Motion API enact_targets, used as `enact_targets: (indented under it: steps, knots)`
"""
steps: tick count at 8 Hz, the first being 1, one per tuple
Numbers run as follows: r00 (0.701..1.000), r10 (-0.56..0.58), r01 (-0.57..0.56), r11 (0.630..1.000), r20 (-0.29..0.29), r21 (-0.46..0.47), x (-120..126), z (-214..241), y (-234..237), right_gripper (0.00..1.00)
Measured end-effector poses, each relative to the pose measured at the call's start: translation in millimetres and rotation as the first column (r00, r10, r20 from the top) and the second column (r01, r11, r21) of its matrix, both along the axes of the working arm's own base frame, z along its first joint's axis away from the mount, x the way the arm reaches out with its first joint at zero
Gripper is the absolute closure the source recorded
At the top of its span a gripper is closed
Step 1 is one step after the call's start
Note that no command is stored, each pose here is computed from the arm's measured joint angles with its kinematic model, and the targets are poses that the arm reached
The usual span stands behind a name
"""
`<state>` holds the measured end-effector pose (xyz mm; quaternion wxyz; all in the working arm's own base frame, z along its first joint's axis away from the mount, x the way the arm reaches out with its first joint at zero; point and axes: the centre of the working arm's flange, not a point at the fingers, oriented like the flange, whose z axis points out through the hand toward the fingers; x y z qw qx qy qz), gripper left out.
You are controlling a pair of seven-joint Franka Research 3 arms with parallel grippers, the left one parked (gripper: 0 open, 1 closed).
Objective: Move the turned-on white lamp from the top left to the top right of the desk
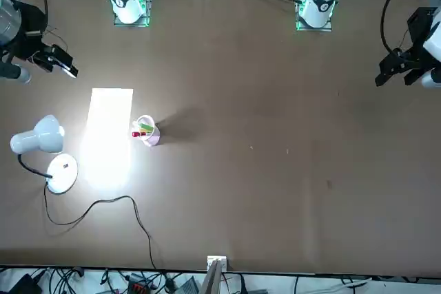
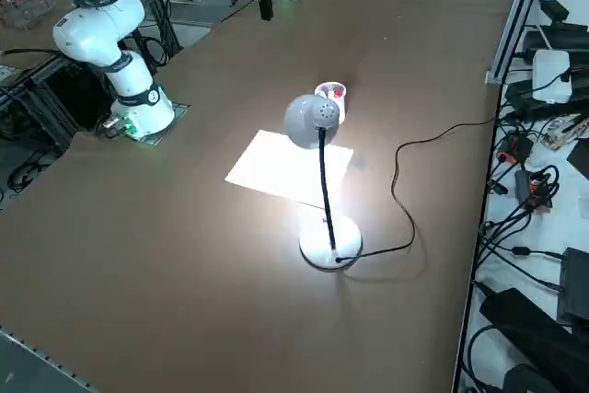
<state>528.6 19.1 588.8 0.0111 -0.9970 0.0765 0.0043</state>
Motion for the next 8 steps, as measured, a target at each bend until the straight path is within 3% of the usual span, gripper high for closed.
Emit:
enact_targets:
  steps: [2,4,8]
  knots:
    - [0.992,0.100,-0.100,0.995,0.080,-0.004,7.3,6.2,-0.2,0.00]
    - [0.986,0.149,-0.149,0.989,0.079,0.001,7.7,4.9,-5.2,0.00]
    - [0.993,0.112,-0.113,0.994,0.031,0.011,1.7,6.5,-31.2,0.00]
